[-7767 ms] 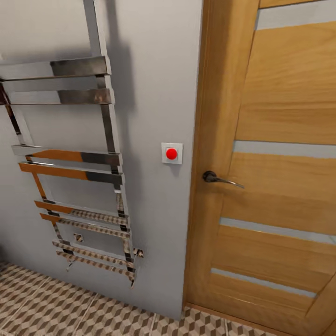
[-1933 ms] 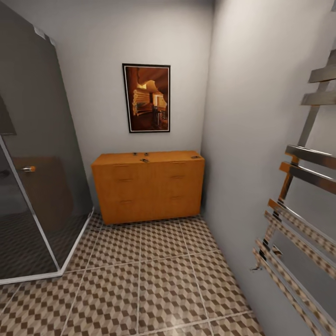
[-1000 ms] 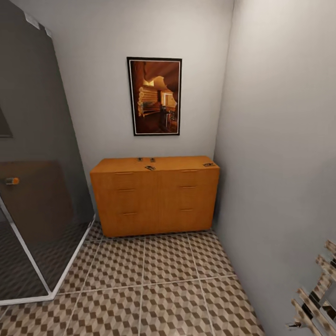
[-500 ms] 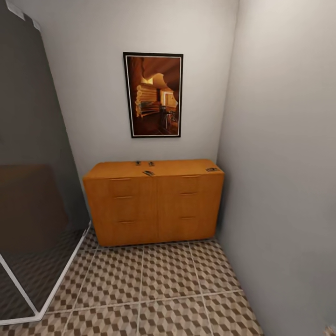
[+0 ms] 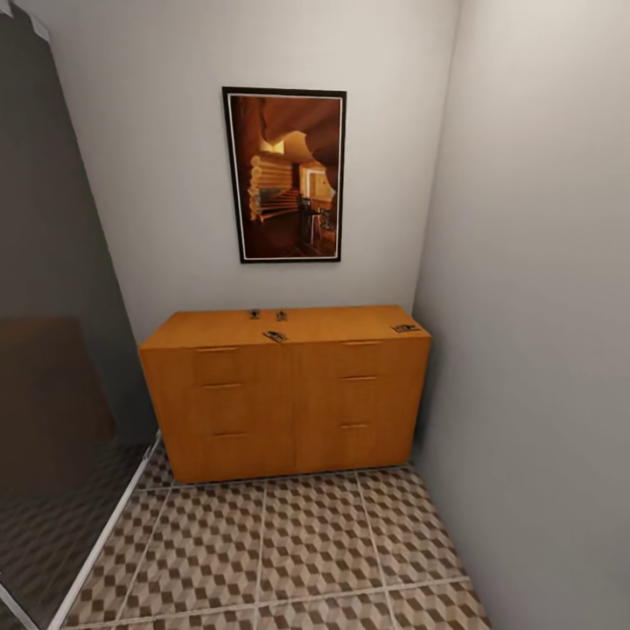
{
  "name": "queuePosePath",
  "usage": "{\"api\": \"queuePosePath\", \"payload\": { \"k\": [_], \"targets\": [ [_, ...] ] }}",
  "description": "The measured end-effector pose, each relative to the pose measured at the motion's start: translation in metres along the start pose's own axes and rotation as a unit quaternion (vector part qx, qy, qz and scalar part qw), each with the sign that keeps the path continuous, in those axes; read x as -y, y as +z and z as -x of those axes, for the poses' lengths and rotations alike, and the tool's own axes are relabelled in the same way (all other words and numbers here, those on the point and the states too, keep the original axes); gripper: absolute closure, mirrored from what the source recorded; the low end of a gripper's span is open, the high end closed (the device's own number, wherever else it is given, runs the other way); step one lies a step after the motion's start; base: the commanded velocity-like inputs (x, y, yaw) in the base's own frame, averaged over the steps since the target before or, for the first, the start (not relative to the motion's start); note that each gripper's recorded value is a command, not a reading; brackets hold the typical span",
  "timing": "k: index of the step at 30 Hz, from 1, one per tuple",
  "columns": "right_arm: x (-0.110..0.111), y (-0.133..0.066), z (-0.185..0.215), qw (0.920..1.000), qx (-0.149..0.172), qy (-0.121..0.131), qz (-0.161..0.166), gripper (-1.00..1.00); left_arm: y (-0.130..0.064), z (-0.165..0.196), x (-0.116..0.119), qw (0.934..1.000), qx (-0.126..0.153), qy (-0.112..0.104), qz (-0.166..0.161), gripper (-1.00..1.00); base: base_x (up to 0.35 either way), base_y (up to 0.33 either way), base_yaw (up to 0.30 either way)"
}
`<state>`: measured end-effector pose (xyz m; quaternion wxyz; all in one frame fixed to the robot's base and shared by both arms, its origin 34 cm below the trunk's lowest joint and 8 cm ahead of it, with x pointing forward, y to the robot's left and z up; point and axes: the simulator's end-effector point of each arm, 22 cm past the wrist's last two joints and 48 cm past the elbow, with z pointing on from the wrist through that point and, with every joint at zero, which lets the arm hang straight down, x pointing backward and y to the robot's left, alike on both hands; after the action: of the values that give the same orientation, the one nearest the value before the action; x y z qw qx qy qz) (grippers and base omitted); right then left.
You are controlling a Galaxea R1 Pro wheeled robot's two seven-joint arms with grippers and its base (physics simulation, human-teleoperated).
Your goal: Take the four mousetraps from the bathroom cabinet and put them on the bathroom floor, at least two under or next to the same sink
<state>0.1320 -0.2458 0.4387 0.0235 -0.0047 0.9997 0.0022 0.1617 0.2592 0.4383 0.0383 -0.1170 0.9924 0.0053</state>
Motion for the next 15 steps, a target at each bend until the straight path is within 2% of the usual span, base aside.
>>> {"api": "queuePosePath", "payload": {
  "k": [15],
  "targets": [
    [0.0000,0.0000,0.0001,1.0000,0.000,0.001,0.000,-1.00,0.0000,0.0001,0.0000,1.0000,0.000,0.000,0.000,-1.00,0.318,0.000,0.000]
  ]
}}
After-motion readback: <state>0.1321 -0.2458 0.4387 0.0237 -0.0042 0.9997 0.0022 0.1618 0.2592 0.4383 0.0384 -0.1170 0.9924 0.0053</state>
